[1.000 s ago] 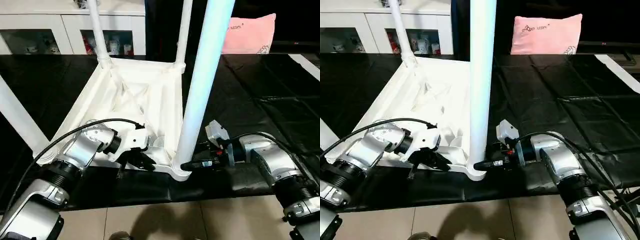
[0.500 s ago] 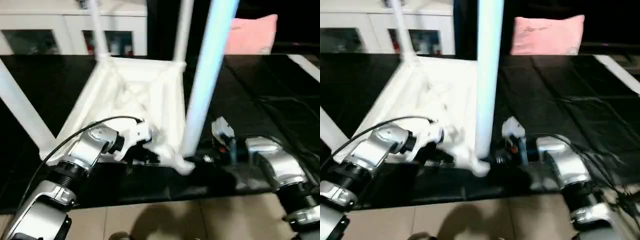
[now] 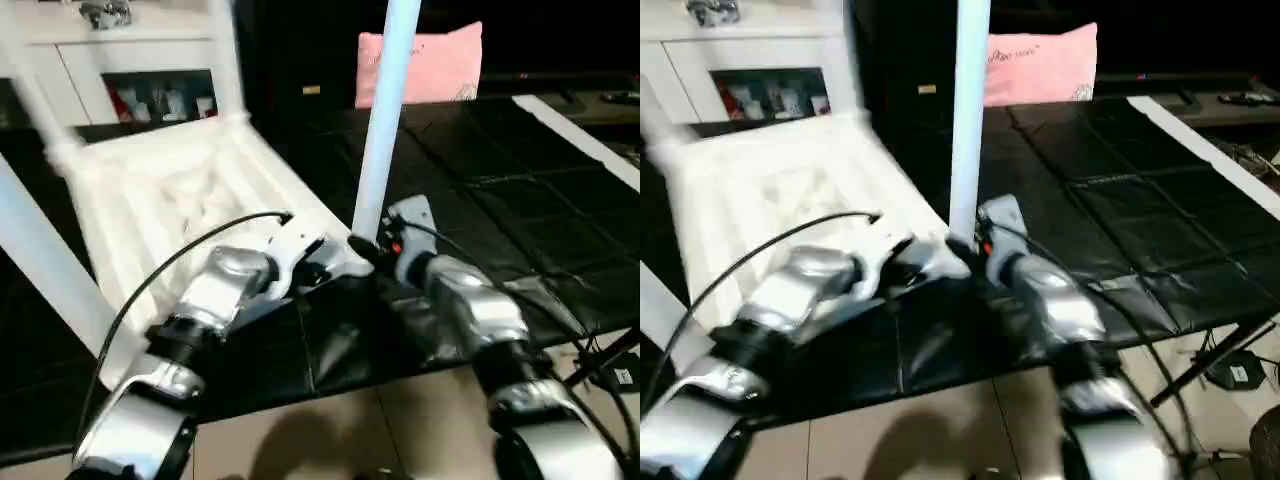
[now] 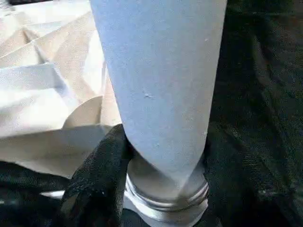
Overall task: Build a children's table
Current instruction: Rotate leg to tighten
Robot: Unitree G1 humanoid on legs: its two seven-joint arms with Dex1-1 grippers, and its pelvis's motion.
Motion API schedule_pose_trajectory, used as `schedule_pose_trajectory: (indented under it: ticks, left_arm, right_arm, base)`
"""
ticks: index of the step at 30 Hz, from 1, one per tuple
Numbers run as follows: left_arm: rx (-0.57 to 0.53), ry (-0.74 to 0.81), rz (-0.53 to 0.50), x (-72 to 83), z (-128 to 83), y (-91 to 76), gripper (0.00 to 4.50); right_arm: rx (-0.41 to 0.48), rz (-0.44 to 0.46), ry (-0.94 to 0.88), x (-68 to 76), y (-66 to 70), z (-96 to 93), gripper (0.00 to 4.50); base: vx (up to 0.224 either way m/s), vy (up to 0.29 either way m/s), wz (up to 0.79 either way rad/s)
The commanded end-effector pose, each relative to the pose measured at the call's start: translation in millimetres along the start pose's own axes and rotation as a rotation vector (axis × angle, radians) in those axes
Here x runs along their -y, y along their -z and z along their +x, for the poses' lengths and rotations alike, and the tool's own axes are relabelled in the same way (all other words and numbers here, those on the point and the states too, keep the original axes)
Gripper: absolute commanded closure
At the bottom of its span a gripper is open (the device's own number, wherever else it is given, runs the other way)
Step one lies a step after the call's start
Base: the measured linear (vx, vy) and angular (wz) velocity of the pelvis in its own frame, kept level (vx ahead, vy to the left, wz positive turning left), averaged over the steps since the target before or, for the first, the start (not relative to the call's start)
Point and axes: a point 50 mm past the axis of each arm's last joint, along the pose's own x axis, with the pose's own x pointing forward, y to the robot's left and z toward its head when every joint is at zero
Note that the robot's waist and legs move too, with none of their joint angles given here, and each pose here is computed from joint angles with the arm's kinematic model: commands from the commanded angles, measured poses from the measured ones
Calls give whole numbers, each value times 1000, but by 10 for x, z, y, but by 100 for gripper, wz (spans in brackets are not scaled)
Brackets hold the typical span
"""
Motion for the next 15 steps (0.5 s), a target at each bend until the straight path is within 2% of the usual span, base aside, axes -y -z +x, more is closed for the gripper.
schedule_pose_trajectory:
  ticks: [1, 6, 7, 8, 10, 11, 12, 15]
  left_arm:
    - [89, -39, 72, 12, 23, -303, 450]
    - [73, -28, 116, -42, -31, -224, 450]
    - [62, -11, 138, -64, -58, -163, 450]
    - [62, -11, 138, -64, -58, -163, 450]
    - [57, 23, 159, -91, -102, -88, 450]
    - [57, 26, 164, -92, -106, -84, 450]
    - [60, 65, 220, -99, -147, -48, 450]
    - [28, 135, 250, -102, -201, 38, 450]
  right_arm:
    - [-51, 64, -192, -418, 194, 120, 211]
    - [-19, 37, -169, -244, 224, -16, 166]
    - [5, 22, -172, -139, 225, -111, 159]
    - [5, 22, -172, -139, 225, -111, 148]
    - [50, 36, -208, -12, 175, -253, 127]
    - [53, 33, -213, -5, 170, -264, 121]
    - [76, 0, -271, 56, 118, -379, 107]
    - [78, -56, -350, 140, 66, -540, 81]
  base:
    - [0, 0, 0]
    - [0, 0, 0]
    - [0, 0, 0]
    - [0, 0, 0]
    - [0, 0, 0]
    - [0, 0, 0]
    - [0, 0, 0]
    - [0, 0, 0]
